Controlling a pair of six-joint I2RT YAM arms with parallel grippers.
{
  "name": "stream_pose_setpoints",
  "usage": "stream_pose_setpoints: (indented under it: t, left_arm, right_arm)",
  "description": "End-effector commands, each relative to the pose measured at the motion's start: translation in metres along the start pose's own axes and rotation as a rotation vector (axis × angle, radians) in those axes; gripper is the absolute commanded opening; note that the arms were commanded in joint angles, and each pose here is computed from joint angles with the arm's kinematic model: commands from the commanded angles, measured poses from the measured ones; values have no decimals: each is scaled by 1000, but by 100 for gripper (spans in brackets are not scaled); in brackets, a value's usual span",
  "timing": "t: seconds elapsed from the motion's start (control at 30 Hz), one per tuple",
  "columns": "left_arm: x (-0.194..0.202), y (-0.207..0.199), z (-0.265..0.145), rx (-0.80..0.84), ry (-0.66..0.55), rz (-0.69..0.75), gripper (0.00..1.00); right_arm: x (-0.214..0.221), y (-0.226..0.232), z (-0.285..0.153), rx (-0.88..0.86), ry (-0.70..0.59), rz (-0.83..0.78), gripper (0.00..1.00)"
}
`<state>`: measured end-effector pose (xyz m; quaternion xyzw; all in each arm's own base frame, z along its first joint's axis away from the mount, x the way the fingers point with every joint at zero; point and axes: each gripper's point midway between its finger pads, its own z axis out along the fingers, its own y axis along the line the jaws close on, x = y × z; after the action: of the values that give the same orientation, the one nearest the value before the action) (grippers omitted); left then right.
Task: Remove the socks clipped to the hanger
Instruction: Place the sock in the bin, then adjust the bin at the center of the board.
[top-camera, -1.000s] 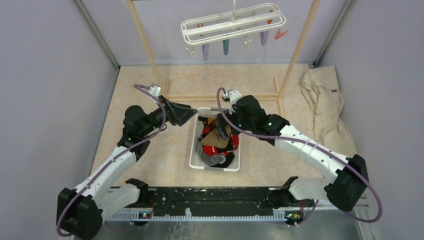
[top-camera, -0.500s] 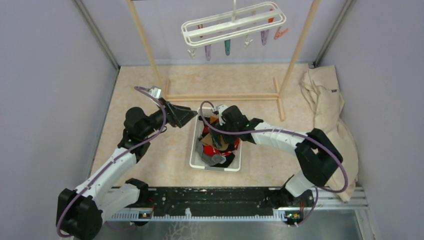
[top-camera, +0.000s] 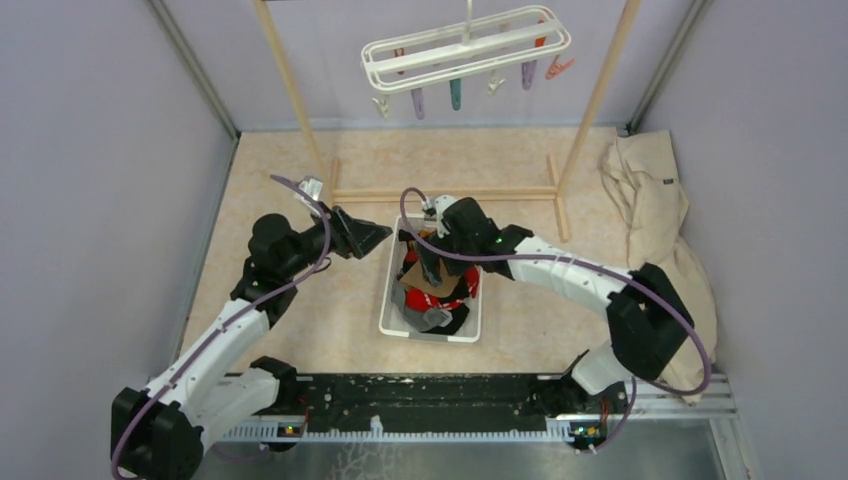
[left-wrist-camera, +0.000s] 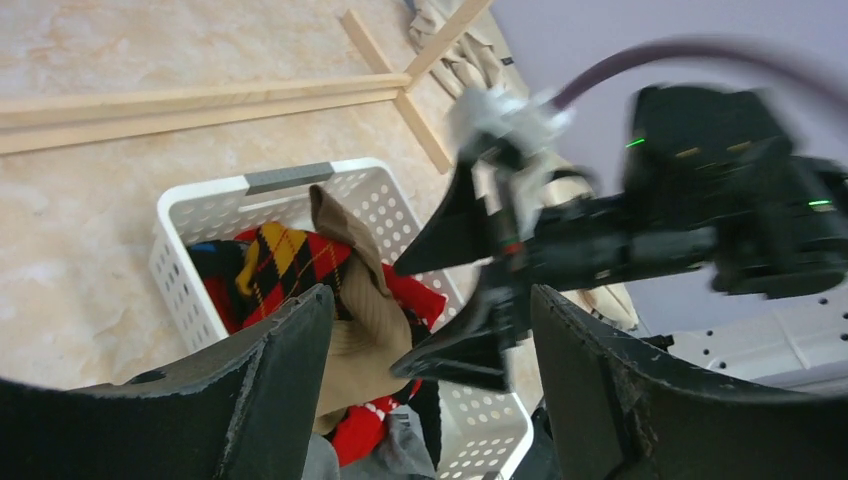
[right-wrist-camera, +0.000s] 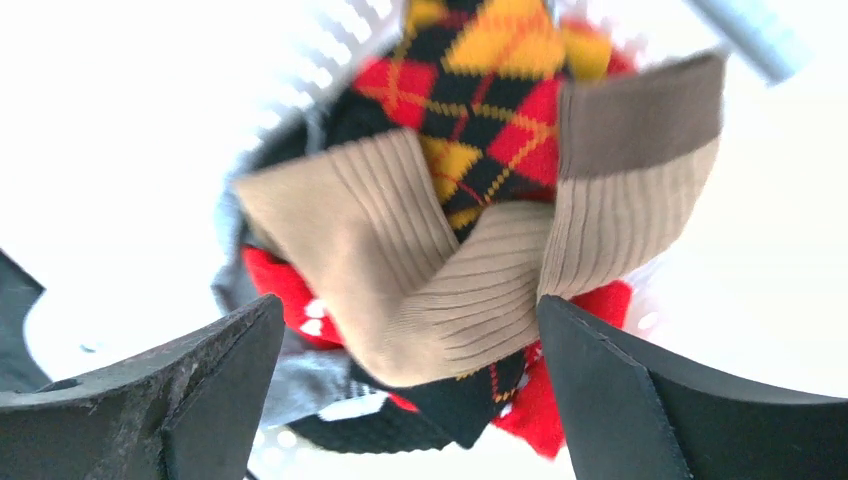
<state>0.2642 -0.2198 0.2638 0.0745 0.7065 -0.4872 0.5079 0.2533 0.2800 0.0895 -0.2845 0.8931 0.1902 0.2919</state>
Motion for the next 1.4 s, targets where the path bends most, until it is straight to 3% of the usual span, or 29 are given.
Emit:
stream_pose_setpoints:
  t: [0.0, 0.13, 0.27, 0.47, 0.67, 0.97, 1.27, 1.37]
  left_arm:
    - [-8, 3, -4, -67, 4, 16, 78]
    - [-5, 5, -10, -93, 11, 6, 78]
    - [-3, 5, -17, -112, 15, 0, 79]
    - [2, 4, -26, -131, 29, -4, 79]
    - [8, 5, -31, -134, 40, -11, 79]
    - [12, 8, -39, -165, 53, -2, 79]
    - [17, 10, -35, -160, 74, -14, 79]
    - [17, 11, -34, -160, 77, -13, 79]
  right_arm:
    - [-81, 24, -71, -60, -219, -68, 98]
    - [-101, 29, -86, -71, -259, -137, 93]
    - [-110, 23, -70, -45, -248, -239, 74]
    - [-135, -18, -43, 120, -237, -389, 82]
    - [-161, -31, -13, 56, -263, -438, 83]
    - [-135, -45, 40, 13, -133, -537, 82]
    - [-114, -56, 76, 34, -76, -485, 75]
    - [-110, -60, 83, 52, -60, -442, 65]
